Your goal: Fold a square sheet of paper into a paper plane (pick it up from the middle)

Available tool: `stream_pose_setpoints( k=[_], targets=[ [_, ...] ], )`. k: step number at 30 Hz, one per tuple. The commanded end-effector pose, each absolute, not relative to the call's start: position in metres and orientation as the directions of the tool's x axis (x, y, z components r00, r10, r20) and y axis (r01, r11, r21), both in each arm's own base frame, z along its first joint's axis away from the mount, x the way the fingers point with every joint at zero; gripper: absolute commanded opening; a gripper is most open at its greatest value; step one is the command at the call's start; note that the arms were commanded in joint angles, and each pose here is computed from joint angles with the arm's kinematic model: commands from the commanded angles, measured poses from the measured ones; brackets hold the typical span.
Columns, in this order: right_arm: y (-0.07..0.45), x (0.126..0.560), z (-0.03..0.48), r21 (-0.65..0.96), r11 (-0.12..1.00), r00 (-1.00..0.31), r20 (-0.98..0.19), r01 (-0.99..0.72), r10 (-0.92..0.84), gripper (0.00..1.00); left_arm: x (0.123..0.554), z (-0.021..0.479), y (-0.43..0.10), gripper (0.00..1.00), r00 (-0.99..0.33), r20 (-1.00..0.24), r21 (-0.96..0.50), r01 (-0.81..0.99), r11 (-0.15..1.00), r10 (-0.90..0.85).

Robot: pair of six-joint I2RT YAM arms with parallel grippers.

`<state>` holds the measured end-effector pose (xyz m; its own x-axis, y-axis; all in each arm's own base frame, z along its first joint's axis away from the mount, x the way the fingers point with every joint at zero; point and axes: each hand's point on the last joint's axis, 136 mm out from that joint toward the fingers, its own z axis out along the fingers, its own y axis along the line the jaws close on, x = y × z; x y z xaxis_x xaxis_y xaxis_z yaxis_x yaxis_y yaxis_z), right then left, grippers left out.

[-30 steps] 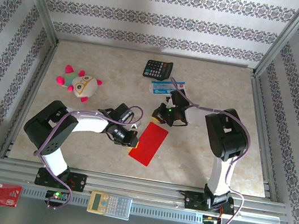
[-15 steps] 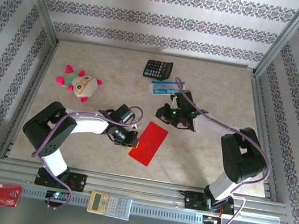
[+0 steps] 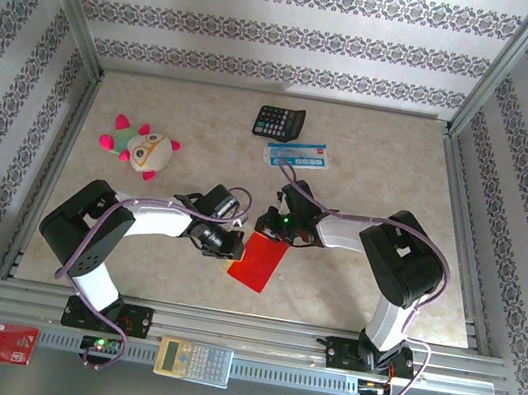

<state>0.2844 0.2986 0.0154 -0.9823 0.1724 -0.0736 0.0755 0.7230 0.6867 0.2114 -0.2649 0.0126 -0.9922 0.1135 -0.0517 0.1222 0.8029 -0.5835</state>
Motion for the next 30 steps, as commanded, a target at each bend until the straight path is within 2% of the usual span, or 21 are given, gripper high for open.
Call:
stream_pose_setpoints(
  k=[1, 3, 8, 12, 13, 16, 20, 23, 30],
  targets=[
    [0.293, 0.281, -0.002, 0.664, 0.743, -0.984, -0.065, 0.080, 0.165, 0.06, 0.164, -0.032, -0.212, 0.00, -0.986, 0.140, -0.337, 0.039, 0.941, 0.092],
    [0.288, 0.277, -0.009, 0.649, 0.757, -0.987, -0.062, 0.071, 0.147, 0.06, 0.171, -0.022, -0.219, 0.01, -0.989, 0.111, -0.362, 0.050, 0.931, 0.096],
    [0.284, 0.271, -0.022, 0.642, 0.766, -0.997, -0.059, 0.002, 0.052, 0.04, 0.202, 0.019, -0.245, 0.24, -0.994, -0.039, -0.462, 0.111, 0.880, 0.105],
    [0.281, 0.269, -0.023, 0.650, 0.760, -0.998, -0.054, -0.012, 0.030, 0.04, 0.227, 0.049, -0.260, 0.28, -0.988, -0.146, -0.555, 0.128, 0.822, 0.056],
    [0.280, 0.268, -0.024, 0.651, 0.759, -0.998, -0.050, -0.010, 0.029, 0.04, 0.233, 0.054, -0.264, 0.27, -0.987, -0.155, -0.590, 0.121, 0.799, 0.035],
    [0.280, 0.270, -0.023, 0.654, 0.757, -0.998, -0.054, -0.012, 0.031, 0.04, 0.245, 0.059, -0.273, 0.13, -0.992, -0.127, -0.668, 0.088, 0.739, 0.003],
    [0.280, 0.270, -0.024, 0.654, 0.756, -0.998, -0.054, -0.010, 0.034, 0.03, 0.252, 0.051, -0.277, 0.03, -0.995, -0.095, -0.684, 0.075, 0.726, 0.012],
    [0.280, 0.269, -0.025, 0.653, 0.757, -0.998, -0.053, -0.011, 0.032, 0.03, 0.255, 0.046, -0.282, 0.00, -0.997, -0.080, -0.702, 0.071, 0.709, 0.020],
    [0.277, 0.268, -0.027, 0.641, 0.768, -0.998, -0.052, -0.007, 0.034, 0.01, 0.253, 0.030, -0.281, 0.00, -0.998, -0.048, -0.695, 0.059, 0.716, 0.036]
  ],
)
